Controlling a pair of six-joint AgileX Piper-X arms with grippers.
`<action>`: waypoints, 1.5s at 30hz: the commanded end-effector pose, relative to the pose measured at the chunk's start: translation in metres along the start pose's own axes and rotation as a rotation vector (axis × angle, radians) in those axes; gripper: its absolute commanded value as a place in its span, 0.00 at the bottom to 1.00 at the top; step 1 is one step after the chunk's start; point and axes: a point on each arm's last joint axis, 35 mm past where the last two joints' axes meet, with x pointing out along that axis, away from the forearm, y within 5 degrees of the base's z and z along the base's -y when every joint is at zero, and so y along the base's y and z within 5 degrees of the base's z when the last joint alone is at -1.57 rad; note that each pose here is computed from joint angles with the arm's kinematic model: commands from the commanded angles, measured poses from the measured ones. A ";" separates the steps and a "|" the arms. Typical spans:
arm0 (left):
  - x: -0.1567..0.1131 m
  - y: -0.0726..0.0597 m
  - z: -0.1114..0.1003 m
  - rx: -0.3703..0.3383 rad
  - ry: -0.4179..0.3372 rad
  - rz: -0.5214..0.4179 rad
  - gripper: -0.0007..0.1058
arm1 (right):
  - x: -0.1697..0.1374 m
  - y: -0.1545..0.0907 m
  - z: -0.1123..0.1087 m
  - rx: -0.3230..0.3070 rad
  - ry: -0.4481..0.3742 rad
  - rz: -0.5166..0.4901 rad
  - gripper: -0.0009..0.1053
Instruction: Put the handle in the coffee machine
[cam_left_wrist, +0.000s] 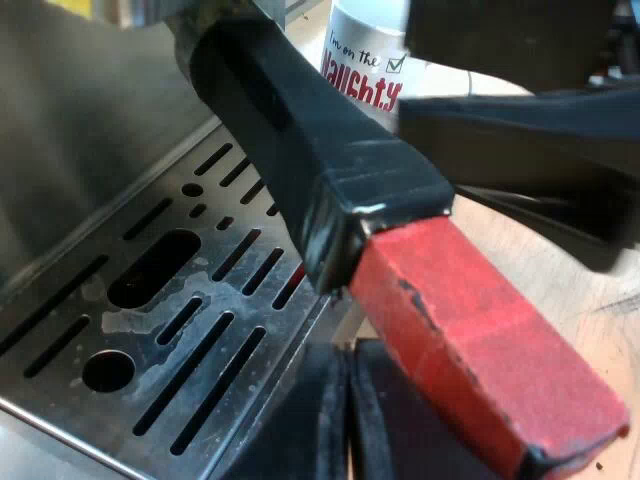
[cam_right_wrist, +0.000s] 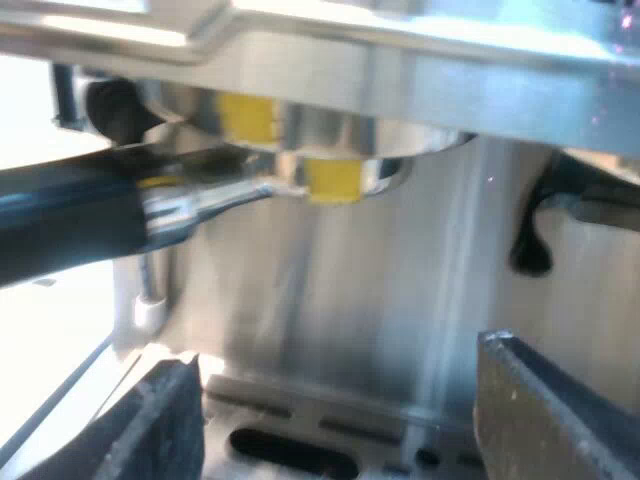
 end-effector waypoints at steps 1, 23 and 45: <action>0.000 -0.006 0.007 0.031 -0.052 -0.069 0.01 | -0.015 -0.001 0.010 -0.026 0.004 0.050 0.58; 0.000 -0.005 0.006 0.038 -0.026 -0.030 0.01 | -0.097 -0.067 0.091 -0.095 0.009 0.404 0.58; 0.017 -0.019 0.040 0.071 0.090 0.001 0.01 | -0.106 -0.082 0.118 -0.124 0.053 0.551 0.73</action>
